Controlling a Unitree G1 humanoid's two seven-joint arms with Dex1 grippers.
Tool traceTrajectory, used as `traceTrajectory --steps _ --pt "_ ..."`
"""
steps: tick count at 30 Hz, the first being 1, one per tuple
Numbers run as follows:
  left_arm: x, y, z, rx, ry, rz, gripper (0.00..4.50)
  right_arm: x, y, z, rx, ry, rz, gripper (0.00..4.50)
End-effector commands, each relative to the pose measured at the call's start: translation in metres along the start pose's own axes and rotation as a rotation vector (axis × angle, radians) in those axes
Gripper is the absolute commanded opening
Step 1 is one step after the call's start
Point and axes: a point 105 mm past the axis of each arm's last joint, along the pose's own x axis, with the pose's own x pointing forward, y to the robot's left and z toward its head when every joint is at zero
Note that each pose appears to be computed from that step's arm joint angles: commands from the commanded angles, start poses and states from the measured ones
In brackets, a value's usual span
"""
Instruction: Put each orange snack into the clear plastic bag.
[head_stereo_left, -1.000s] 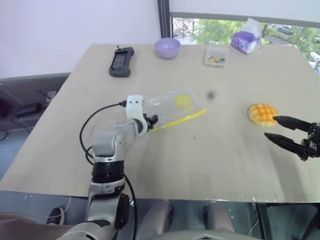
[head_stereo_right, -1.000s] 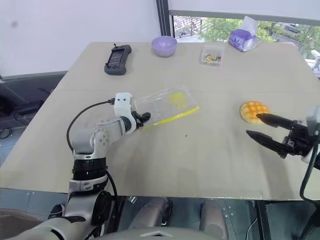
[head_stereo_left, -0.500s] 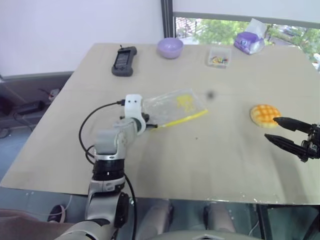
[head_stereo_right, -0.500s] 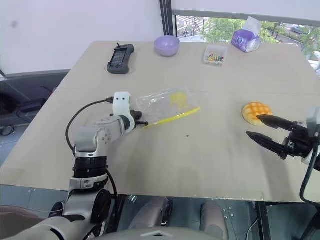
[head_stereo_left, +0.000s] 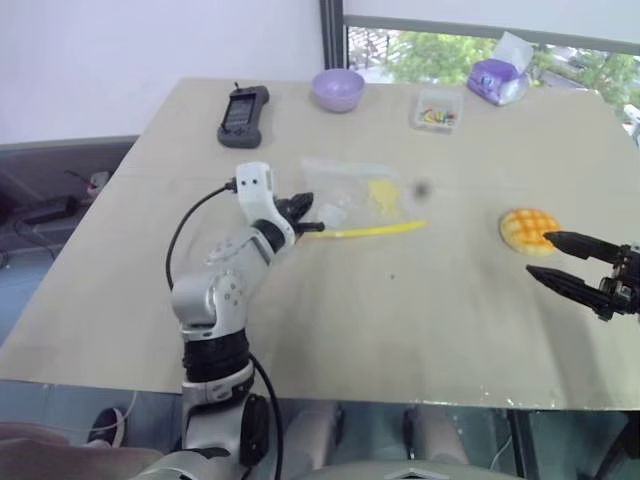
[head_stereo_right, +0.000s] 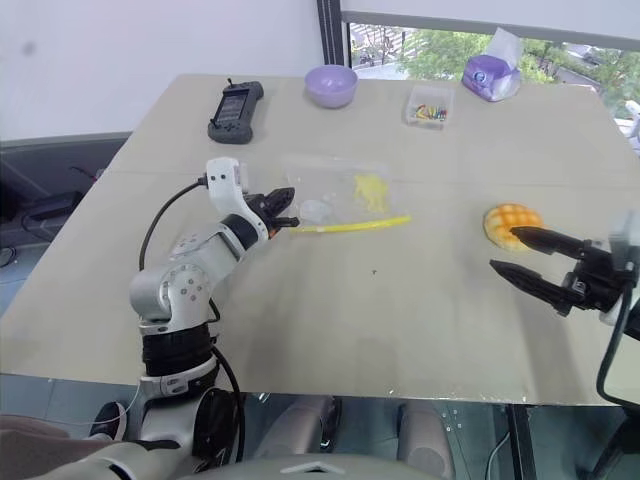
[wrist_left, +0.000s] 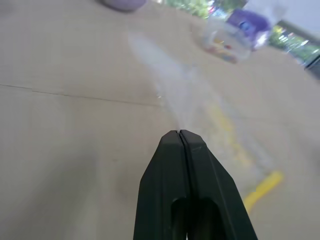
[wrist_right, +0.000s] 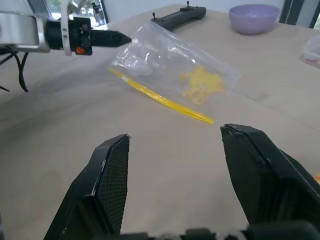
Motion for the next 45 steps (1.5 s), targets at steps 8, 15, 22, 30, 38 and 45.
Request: traceTrajectory --steps 8,15,22,30,38,45 --pt "0.004 -0.037 0.020 -0.150 -0.055 -0.091 0.03 0.106 0.006 -0.038 -0.419 0.199 -0.073 3.15" --pt "0.004 -0.055 0.031 -0.262 -0.057 -0.145 0.03 0.153 0.000 -0.051 -0.543 0.200 -0.138 3.15" --pt "0.000 -0.071 0.033 -0.373 -0.033 -0.212 0.03 0.194 -0.013 -0.049 -0.619 0.160 -0.244 3.15" --pt "-0.007 -0.082 0.029 -0.375 0.005 -0.271 0.03 0.221 -0.043 -0.049 -0.621 0.163 -0.357 3.15" --pt "-0.013 -0.070 0.029 -0.354 0.007 -0.237 0.00 0.199 -0.086 -0.054 -0.676 0.218 -0.477 1.97" --pt "-0.013 -0.059 0.026 -0.310 0.010 -0.193 0.00 0.197 -0.073 -0.039 -0.700 0.131 -0.397 0.05"
